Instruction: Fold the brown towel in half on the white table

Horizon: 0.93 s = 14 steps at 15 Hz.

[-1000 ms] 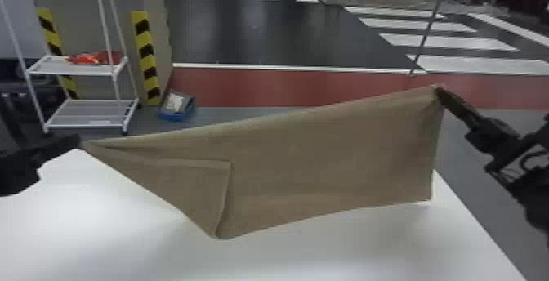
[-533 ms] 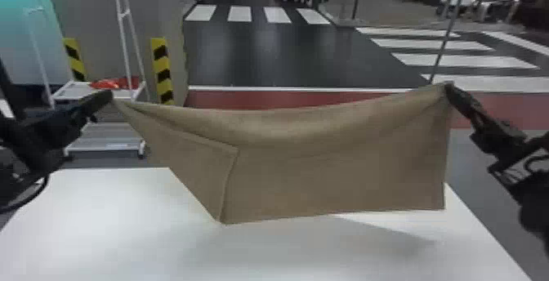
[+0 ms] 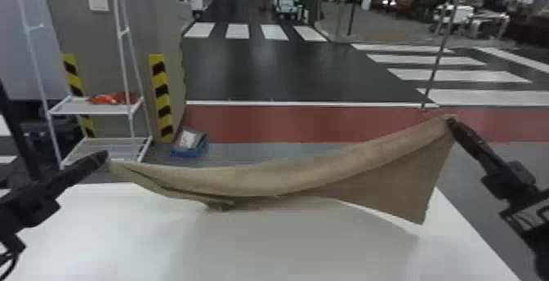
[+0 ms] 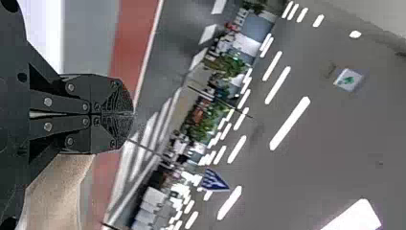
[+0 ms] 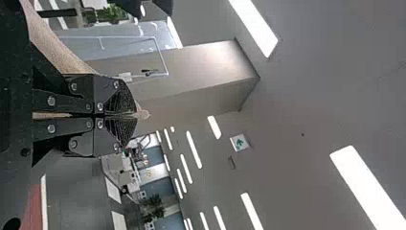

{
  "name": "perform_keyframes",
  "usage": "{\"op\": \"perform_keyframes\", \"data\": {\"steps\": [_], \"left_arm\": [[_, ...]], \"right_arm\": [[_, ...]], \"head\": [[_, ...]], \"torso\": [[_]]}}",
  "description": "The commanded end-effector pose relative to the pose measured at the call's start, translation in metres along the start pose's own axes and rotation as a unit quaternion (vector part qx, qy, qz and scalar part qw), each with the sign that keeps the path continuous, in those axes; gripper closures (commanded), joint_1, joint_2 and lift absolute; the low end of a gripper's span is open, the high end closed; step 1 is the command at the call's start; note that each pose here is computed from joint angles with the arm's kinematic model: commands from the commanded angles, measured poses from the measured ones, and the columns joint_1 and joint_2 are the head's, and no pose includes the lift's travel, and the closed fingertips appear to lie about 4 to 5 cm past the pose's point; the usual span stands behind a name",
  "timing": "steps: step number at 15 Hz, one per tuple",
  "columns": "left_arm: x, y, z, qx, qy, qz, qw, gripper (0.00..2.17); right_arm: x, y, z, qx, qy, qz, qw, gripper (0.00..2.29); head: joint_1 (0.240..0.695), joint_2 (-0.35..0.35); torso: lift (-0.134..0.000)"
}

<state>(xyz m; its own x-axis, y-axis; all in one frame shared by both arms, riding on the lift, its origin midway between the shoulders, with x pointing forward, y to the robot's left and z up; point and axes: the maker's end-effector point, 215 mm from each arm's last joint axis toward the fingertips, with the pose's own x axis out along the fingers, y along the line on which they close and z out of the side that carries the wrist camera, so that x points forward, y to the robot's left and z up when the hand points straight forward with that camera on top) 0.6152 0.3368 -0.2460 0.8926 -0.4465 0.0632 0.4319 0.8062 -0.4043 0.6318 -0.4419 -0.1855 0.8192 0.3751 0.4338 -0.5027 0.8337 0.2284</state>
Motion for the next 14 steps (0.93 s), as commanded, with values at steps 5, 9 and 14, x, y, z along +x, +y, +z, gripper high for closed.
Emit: {"op": "perform_keyframes", "data": {"steps": [5, 9, 14], "left_arm": [[-0.021, -0.009, 0.05, -0.053, -0.078, -0.04, 0.9947, 1.38], [-0.016, -0.023, 0.035, -0.043, -0.049, -0.042, 0.997, 1.38], [-0.025, -0.037, -0.038, -0.027, 0.04, -0.014, 0.9987, 1.34]], "right_arm": [[-0.029, -0.049, 0.079, 0.019, -0.101, -0.078, 0.9917, 1.12], [-0.046, -0.047, 0.066, 0.008, -0.061, -0.074, 0.9954, 1.12], [-0.053, -0.03, 0.009, -0.015, -0.002, -0.095, 0.9954, 1.12]], "head": [[0.501, -0.129], [0.449, -0.158], [0.509, -0.169]], "torso": [[-0.123], [-0.123], [-0.123]]}}
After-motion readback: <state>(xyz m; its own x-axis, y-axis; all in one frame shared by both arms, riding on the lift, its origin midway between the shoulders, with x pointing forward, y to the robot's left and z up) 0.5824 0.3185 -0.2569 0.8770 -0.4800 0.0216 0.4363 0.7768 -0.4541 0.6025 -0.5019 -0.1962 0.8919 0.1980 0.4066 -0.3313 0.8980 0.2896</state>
